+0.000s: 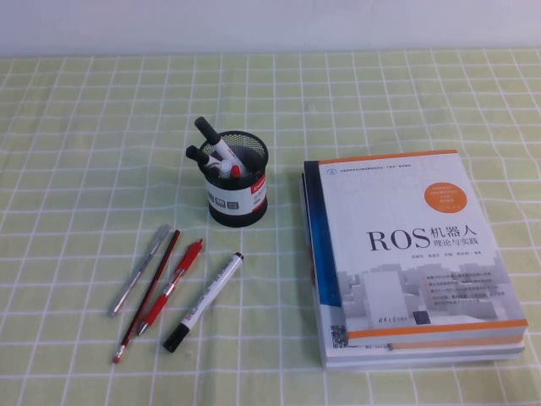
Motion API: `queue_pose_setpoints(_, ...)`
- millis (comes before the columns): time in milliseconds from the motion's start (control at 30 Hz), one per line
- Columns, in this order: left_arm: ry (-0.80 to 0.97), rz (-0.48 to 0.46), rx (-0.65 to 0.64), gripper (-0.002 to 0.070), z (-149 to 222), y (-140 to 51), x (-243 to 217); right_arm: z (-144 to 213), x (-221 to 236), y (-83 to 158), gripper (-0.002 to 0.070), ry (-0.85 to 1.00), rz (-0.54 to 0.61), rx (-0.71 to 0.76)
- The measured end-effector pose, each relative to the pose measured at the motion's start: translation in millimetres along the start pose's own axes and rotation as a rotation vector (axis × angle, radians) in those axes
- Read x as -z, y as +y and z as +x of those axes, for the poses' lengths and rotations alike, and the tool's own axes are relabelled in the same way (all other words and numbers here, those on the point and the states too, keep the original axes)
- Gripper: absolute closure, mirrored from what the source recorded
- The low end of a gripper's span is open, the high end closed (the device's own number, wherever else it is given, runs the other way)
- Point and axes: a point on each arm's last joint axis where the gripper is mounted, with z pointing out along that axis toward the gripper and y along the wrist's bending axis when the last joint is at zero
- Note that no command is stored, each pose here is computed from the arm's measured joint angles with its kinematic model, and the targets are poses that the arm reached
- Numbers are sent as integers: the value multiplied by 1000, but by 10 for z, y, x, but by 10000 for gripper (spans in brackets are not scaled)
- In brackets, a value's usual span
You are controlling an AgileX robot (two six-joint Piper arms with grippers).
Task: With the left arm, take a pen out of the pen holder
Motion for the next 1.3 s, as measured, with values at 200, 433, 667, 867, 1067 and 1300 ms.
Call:
queue_pose_setpoints(200,0,0,0,678,0,0,0,0,0,0,688,0,0,0)
queue_pose_setpoints(433,0,-1,-3,678,0,1,0,0,0,0,689,0,0,0)
queue_pose_setpoints(667,-6,-3,-7,678,-5,3,0,0,0,0,688,0,0,0)
queue_pose_setpoints(867,-17,-3,1,678,-15,2,0,0,0,0,688,0,0,0)
queue_pose_setpoints(1067,-48,36,125,678,-45,-30,2,0,0,0,688,0,0,0)
queue_pose_setpoints(1300,-124,131,470,678,-136,-89,14,0,0,0,689,0,0,0)
